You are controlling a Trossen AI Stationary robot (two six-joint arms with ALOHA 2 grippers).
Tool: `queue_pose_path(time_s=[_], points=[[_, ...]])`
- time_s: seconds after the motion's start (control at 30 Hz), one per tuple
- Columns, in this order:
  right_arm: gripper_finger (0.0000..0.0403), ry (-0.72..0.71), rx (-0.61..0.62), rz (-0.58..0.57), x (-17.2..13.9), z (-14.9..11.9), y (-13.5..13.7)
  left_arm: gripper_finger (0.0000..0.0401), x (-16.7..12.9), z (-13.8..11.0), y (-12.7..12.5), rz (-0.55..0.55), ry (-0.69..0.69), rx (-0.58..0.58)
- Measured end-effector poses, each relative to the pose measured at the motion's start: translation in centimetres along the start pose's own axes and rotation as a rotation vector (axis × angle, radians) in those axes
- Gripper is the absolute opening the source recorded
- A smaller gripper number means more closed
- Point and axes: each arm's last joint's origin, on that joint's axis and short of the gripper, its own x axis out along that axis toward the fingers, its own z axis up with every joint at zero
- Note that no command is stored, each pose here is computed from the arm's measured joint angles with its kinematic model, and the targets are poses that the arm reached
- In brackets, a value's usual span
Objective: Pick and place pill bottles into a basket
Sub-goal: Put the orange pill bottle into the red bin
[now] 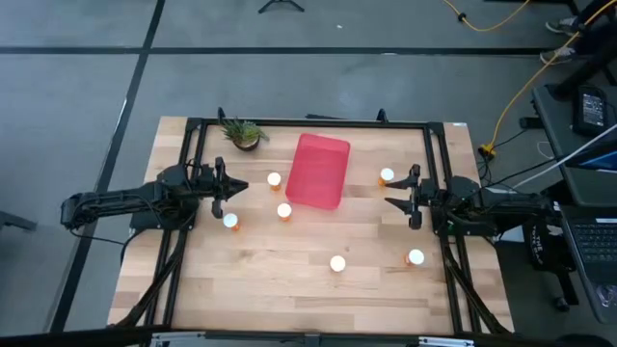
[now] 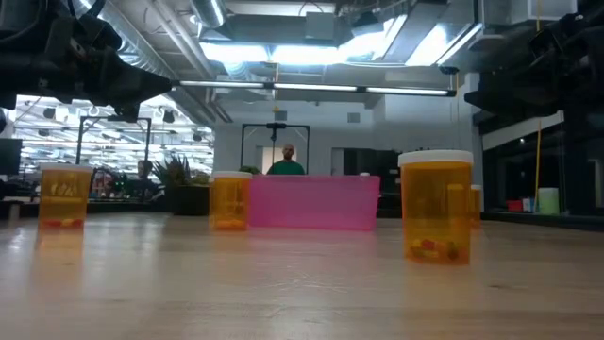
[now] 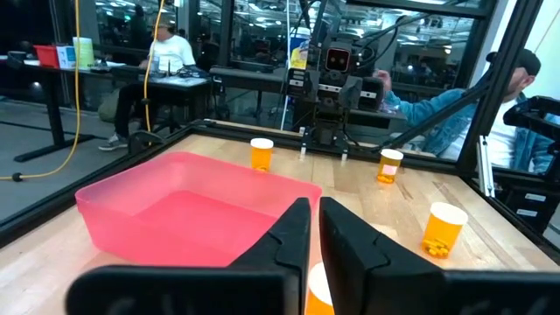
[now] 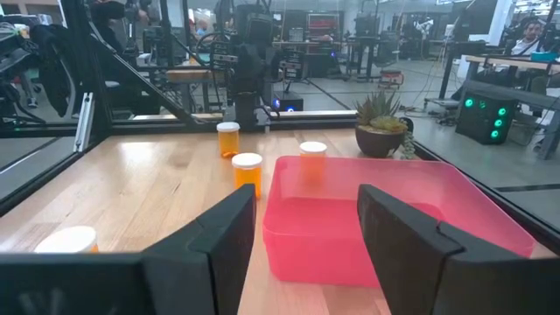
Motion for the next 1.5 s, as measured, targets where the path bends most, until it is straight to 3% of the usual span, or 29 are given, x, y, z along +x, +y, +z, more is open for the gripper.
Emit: queue_pose_path(time_s=[0.2,0.47,0.8,1.03,1.3,1.5], points=[[0.0179,0.013,0.102,-0.058,-0.1,0.1,-0.2,0.0028,0.0,0.0,0.0,0.004,-0.001,0.001],[0.0012,0.017,0.037,-0.064,-0.4,1.9,-0.2,0.0018,0.0,0.0,0.1,0.039,-0.005,0.035],[0.0004,-0.021,0.028,-0.106,-0.7,3.3,-0.4,0.0005,-0.1,1.0,0.0,0.035,-0.107,0.037],[0.0027,-0.063,0.06,-0.106,-1.1,4.7,-0.4,0.0003,-0.2,3.0,-0.3,0.029,-0.158,0.037],[0.0035,-0.037,0.081,-0.141,-1.7,6.7,-0.6,0.0005,0.2,5.4,-0.4,0.116,-0.075,-0.032],[0.0053,-0.025,0.04,-0.143,-2.1,8.9,-0.6,0.0003,0.5,7.4,-0.6,0.131,-0.047,0.023]])
